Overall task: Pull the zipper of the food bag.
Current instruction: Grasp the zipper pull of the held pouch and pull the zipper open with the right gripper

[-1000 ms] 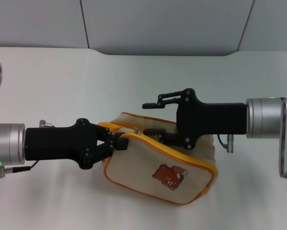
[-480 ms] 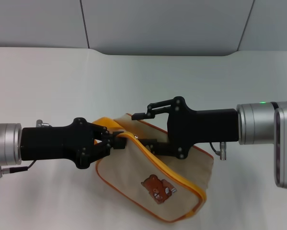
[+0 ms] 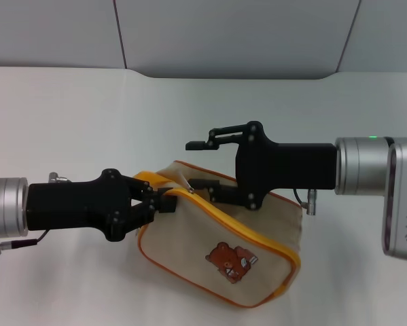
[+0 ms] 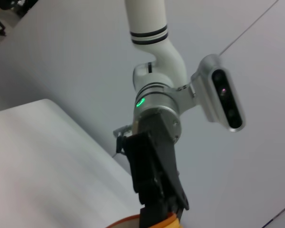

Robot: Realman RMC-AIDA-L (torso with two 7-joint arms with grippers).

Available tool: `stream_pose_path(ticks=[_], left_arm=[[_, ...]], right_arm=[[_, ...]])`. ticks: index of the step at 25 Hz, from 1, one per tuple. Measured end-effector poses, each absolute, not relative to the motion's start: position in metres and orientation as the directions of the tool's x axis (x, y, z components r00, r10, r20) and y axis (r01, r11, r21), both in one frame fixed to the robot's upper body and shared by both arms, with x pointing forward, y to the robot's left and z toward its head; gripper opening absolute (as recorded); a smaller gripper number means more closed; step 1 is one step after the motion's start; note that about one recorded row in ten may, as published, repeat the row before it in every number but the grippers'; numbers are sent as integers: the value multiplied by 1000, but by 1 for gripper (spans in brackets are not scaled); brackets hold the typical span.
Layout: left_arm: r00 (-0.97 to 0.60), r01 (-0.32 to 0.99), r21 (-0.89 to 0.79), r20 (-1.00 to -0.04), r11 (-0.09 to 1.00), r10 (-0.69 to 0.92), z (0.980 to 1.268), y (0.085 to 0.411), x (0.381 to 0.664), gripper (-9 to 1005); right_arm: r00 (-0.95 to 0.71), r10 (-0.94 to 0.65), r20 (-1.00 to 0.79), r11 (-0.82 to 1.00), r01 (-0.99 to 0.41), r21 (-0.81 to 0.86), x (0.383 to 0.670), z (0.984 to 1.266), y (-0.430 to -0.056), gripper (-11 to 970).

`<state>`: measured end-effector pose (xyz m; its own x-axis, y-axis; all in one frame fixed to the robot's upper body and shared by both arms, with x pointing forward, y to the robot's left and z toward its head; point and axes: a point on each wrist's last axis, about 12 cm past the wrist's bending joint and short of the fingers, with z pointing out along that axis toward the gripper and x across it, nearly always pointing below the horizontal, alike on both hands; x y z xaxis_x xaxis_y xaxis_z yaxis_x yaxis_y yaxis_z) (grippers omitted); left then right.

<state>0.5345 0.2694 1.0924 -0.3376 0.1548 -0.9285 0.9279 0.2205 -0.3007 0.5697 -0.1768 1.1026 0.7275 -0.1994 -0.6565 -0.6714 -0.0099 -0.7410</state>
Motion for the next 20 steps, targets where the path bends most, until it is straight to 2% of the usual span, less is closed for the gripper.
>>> stream_pose_path(ticks=[15, 20], left_arm=[[-336, 926, -298, -931, 234, 145, 1094, 274, 535, 60], [-335, 926, -297, -931, 233, 145, 1094, 274, 535, 60]], right_arm=[[731, -195, -654, -68, -675, -735, 564, 1097, -174, 466], [731, -193, -655, -78, -676, -732, 563, 1095, -172, 430]])
